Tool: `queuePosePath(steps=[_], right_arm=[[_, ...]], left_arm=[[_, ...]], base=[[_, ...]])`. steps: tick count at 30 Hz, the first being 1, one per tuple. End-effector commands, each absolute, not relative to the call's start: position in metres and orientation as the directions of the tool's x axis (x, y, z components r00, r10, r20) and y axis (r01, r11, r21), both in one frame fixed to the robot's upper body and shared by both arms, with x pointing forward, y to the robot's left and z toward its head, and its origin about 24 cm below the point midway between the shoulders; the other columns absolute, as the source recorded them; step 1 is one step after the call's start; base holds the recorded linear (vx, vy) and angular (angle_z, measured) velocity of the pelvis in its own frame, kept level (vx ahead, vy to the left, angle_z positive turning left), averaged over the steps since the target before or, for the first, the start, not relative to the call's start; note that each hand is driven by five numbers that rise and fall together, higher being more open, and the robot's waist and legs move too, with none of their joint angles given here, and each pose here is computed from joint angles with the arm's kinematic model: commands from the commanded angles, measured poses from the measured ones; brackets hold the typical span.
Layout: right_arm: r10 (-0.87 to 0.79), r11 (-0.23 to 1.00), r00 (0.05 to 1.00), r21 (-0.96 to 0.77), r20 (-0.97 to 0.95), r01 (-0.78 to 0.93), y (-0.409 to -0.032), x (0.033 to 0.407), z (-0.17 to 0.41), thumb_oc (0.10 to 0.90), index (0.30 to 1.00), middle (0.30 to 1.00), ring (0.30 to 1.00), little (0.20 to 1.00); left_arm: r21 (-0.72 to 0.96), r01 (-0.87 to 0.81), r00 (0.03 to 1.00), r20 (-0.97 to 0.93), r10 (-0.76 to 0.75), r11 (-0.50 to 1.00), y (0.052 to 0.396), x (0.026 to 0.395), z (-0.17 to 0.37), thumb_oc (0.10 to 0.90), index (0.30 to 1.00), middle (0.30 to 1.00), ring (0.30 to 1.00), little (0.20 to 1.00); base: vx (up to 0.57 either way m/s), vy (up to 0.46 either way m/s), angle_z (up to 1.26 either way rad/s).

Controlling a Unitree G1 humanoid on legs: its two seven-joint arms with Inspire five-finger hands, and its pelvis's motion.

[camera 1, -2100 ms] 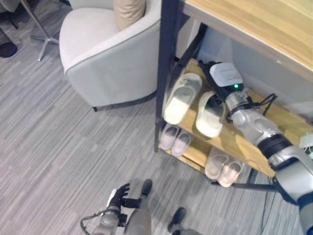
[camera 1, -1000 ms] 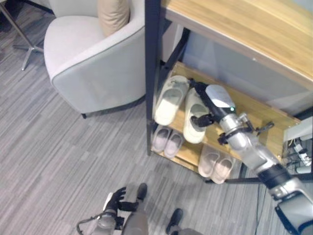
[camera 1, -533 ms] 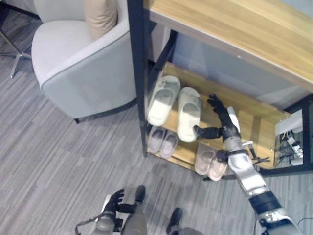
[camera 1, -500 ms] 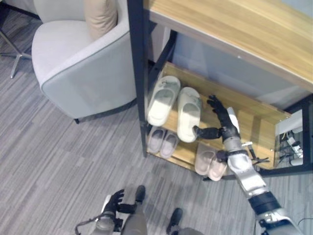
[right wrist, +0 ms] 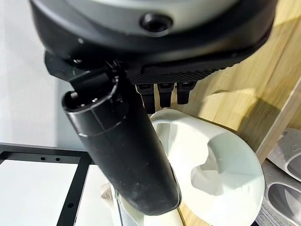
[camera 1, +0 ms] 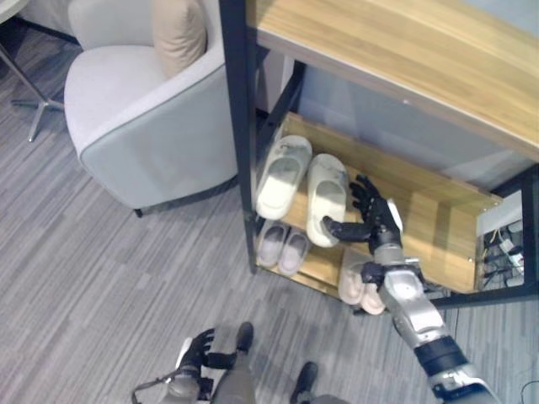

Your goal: Arrange the slippers neatly on the shoe rack.

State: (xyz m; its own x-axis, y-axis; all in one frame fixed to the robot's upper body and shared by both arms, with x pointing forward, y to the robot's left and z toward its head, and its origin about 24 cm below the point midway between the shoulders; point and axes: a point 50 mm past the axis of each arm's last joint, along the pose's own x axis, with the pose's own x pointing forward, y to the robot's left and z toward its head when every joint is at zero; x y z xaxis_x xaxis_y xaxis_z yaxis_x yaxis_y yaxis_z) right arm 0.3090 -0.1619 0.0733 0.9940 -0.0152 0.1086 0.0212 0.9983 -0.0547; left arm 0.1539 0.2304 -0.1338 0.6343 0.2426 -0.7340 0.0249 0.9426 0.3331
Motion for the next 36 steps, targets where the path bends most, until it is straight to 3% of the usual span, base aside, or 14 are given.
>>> queuePosePath(steps=[1,16,36], right_arm=[[-0.049,0.999,0.958,0.014,0.282,0.047,-0.163,0.315,0.104,0.8,0.9,0.9,0.9,0.9],[-0.086,0.995,0.964,0.077,0.25,0.069,-0.139,0.328,0.102,0.8,0.9,0.9,0.9,0.9],[-0.099,0.986,0.93,0.159,0.353,0.045,-0.11,0.352,0.15,0.8,0.9,0.9,0.9,0.9]], left_arm=[[0.319,0.108,0.607,-0.771,0.192,0.942,0.208,0.14,-0.145,0.8,0.9,0.9,0.9,0.9],[0.331,0.103,0.637,-0.746,0.194,0.938,0.201,0.149,-0.142,0.8,0.9,0.9,0.9,0.9],[0.341,0.096,0.661,-0.725,0.197,0.935,0.191,0.155,-0.14,0.8,0.9,0.9,0.9,0.9]], base=[[0.0,0.0,0.0],[0.0,0.0,0.0],[0.0,0.0,0.0]])
